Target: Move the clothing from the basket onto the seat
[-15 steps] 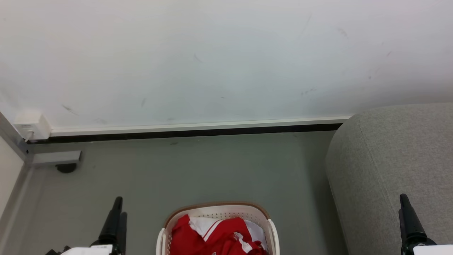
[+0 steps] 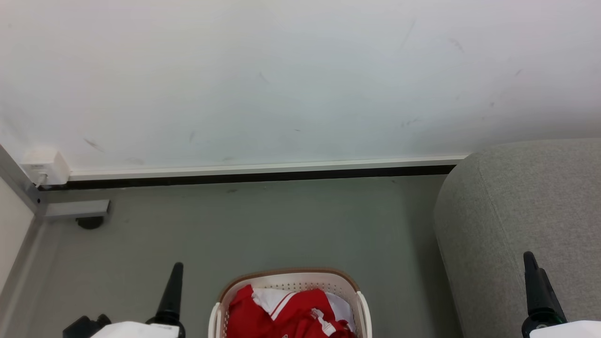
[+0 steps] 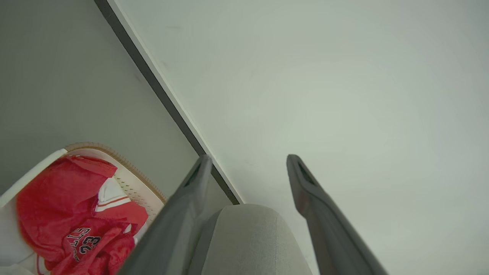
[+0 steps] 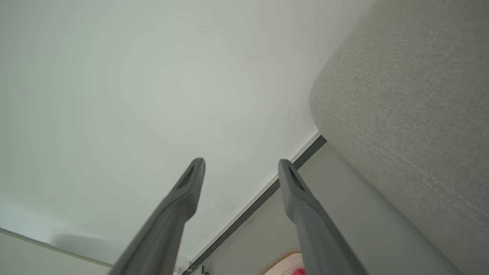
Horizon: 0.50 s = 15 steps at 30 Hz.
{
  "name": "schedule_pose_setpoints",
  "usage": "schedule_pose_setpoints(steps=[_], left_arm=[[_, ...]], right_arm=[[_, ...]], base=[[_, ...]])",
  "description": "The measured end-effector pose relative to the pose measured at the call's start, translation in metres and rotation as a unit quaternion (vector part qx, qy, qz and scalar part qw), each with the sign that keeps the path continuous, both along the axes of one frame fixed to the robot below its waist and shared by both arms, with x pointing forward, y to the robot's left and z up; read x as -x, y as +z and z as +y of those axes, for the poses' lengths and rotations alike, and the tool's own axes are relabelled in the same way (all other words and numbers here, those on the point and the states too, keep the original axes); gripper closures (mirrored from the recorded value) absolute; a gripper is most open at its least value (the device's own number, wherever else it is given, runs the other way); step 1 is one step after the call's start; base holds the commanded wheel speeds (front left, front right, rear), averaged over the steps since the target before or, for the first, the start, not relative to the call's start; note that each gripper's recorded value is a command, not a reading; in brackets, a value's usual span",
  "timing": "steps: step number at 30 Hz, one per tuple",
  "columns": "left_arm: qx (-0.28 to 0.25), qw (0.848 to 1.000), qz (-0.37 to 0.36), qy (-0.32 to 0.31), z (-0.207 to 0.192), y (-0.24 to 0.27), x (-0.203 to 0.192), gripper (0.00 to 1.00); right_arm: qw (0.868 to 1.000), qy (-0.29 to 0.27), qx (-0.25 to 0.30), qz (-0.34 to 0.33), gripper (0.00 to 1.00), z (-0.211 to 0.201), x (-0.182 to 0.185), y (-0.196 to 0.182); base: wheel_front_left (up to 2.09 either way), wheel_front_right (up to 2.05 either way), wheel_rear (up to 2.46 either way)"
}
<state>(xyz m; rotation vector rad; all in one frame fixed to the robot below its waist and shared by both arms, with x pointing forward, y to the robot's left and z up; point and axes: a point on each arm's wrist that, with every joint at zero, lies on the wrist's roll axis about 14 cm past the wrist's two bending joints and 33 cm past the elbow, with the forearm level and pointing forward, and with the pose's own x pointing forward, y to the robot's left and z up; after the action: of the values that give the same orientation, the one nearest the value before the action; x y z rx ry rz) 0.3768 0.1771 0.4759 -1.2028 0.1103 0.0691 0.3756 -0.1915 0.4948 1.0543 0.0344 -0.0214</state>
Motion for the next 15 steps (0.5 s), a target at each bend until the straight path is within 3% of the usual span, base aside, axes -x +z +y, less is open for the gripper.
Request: schedule_pose_setpoints(steps=[15], left_arm=[[-0.167, 0.986, 0.004, -0.014, -0.003, -0.0007, 0.0016, 0.0]], right_arm=[[0.99, 0.023, 0.136, -0.016, 0.0, 0.0084, -0.0007, 0.0061]], base=[[0.0, 0.0, 0.0]])
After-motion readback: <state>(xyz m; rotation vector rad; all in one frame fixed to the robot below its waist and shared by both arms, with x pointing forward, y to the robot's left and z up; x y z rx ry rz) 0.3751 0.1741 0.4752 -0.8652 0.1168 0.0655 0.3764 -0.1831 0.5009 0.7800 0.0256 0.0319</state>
